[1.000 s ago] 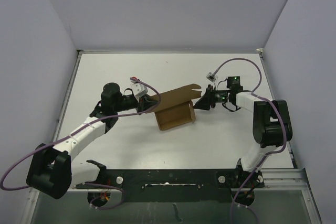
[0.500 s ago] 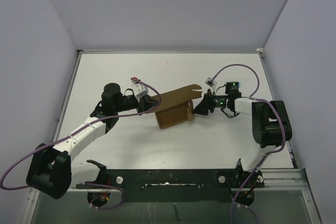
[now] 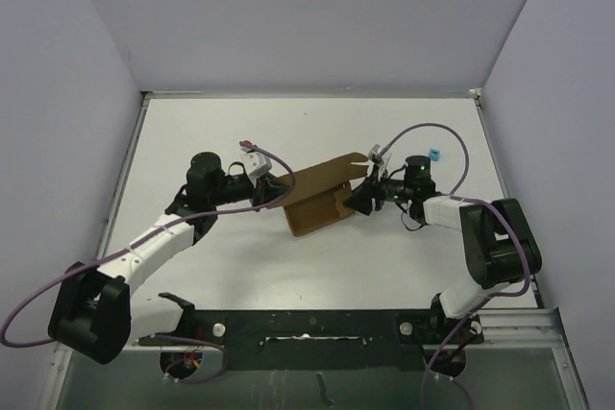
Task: Fold the paper box
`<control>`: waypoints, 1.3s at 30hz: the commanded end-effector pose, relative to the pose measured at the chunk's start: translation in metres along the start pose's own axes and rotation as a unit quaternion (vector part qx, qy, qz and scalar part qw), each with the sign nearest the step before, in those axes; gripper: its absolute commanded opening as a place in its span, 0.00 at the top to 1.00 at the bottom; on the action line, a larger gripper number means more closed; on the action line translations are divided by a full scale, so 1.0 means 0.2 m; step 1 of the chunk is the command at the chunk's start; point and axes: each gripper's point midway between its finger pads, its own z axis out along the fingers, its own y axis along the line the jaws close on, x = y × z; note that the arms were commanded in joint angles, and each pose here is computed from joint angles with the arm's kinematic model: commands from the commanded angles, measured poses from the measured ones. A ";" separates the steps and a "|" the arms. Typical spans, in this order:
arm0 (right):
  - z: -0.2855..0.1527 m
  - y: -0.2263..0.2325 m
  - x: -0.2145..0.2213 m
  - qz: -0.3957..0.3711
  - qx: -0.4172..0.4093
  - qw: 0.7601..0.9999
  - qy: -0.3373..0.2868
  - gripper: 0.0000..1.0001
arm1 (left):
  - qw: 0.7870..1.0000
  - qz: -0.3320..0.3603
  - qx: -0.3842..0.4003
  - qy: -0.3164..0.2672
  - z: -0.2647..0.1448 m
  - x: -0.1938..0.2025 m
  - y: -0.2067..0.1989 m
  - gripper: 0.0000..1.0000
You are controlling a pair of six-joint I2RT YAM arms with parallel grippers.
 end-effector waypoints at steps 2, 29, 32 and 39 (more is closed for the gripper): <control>0.02 -0.10 -0.13 -0.070 0.046 0.996 -0.039 0.52 | 1.000 0.001 0.005 -0.003 0.03 -0.04 0.01 1.00; 0.15 -0.15 -0.08 -0.085 0.084 0.992 0.034 0.59 | 0.997 -0.055 -0.045 0.023 0.03 0.03 0.13 1.00; 0.16 -0.17 -0.06 -0.078 0.096 0.991 0.046 0.60 | 0.996 -0.064 -0.057 0.024 0.02 0.03 0.15 1.00; 0.20 -0.15 -0.08 -0.094 0.108 0.987 0.074 0.62 | 0.992 -0.095 -0.075 0.028 0.03 0.06 0.19 1.00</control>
